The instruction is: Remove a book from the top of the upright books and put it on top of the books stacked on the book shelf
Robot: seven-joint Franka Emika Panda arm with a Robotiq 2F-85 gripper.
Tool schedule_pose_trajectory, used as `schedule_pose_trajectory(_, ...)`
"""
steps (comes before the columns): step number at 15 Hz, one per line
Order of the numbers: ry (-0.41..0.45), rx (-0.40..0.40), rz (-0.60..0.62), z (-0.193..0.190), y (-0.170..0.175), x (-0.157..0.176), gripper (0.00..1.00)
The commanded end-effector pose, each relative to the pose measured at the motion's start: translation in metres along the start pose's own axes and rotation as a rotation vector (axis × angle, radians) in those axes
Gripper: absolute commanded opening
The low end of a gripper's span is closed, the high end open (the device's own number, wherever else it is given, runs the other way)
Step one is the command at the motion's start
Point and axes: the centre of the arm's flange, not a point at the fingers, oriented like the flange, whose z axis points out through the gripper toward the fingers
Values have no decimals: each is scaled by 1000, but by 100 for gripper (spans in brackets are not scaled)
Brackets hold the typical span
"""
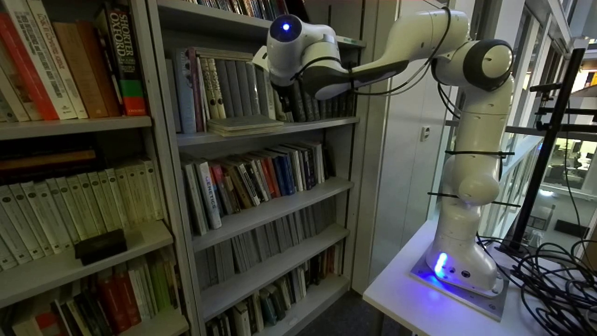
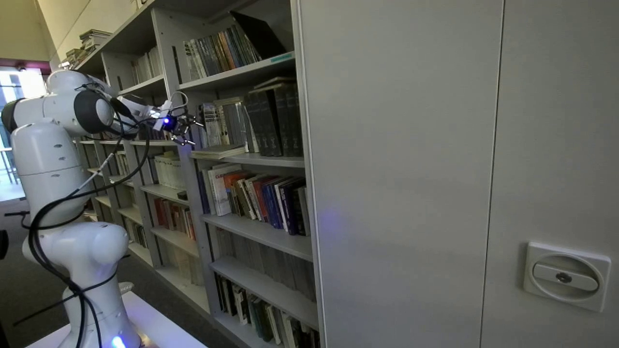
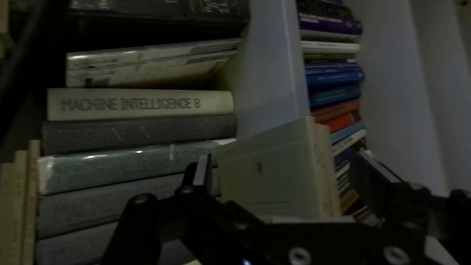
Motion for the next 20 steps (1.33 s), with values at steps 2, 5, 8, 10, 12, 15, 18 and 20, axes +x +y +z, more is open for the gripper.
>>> schedule_pose_trajectory(2,3,175,-203,-3,-7,-19,100)
schedule_pose_trajectory(5,16,238,-370,-11,4,-28,100)
schedule_pose_trajectory(8,161,277,-483,-34,15,-40,100)
schedule_pose_trajectory(10,240,312,-556,-48,19,-49,100)
schedule_pose_trajectory(12,326,350,-623,-59,23,-57,100)
schedule_pose_trajectory(15,431,431,-740,-61,23,-68,100)
schedule_pose_trajectory(18,520,511,-842,-55,23,-76,100)
schedule_pose_trajectory(20,538,548,-887,-46,22,-78,100)
